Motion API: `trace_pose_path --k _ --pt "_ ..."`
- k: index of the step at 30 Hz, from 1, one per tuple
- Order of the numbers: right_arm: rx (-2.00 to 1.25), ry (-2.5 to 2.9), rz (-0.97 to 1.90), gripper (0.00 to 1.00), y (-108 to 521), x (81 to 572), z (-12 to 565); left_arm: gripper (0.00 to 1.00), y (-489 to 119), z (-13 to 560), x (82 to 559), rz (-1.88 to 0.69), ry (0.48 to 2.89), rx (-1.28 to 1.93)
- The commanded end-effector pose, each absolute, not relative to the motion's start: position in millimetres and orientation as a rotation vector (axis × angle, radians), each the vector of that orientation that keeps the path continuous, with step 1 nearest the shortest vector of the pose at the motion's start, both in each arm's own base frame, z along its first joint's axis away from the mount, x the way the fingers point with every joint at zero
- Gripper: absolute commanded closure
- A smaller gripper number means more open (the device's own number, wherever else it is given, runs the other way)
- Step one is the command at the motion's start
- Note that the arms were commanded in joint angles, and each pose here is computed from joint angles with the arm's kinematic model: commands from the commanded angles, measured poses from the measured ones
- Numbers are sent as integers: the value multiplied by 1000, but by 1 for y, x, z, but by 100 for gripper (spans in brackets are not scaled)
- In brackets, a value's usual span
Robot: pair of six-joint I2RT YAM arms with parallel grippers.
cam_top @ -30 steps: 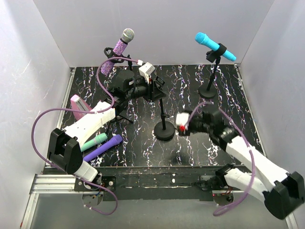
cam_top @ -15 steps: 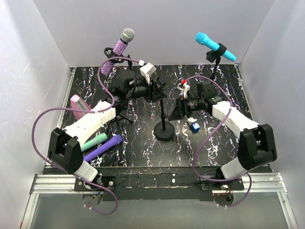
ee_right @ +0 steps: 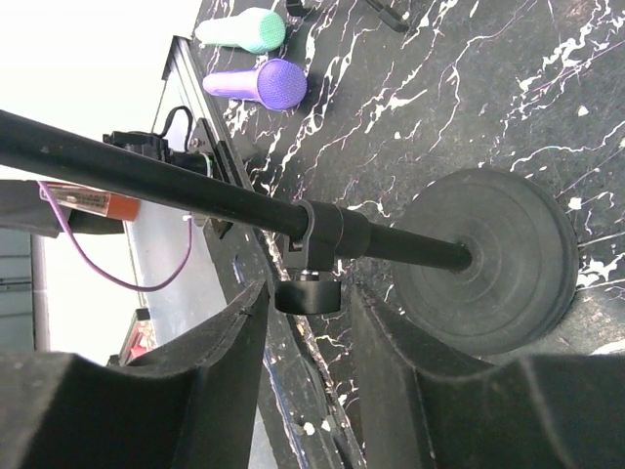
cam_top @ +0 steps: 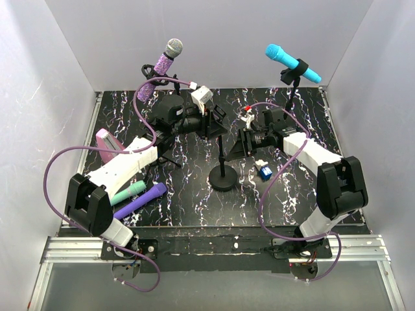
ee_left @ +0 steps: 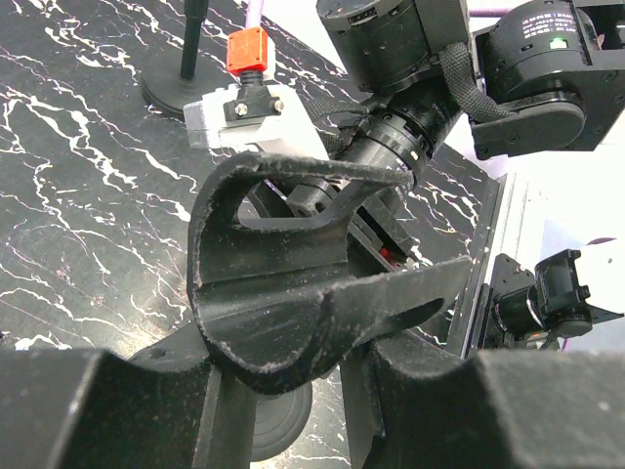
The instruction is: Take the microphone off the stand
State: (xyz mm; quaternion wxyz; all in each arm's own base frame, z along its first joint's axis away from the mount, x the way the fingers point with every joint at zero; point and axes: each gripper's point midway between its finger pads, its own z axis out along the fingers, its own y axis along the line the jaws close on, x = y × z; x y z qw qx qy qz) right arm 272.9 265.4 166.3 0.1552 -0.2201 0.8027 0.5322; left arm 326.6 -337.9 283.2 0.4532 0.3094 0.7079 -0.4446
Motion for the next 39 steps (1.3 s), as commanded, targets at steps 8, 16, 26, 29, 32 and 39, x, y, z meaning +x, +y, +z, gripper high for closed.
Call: trace_pose_path --k 8,16,26,29,32,39 --pt "-755 2163 1485 82 275 276 188 100 -335 272 323 -1105 1823 742" --pt "-1177 1880 1137 99 278 259 198 100 -335 272 328 -1103 1840 691" --pt "-1057 1624 640 85 249 285 214 100 -332 271 324 -1106 1848 678" --pt "-1037 1788 732 62 251 276 196 100 -330 269 322 -1110 1861 676" --pt "-1006 1863 861 47 260 266 188 100 -331 268 320 -1116 1869 673" --pt "-878 1951 1013 38 275 267 192 100 -331 268 322 -1111 1876 673"
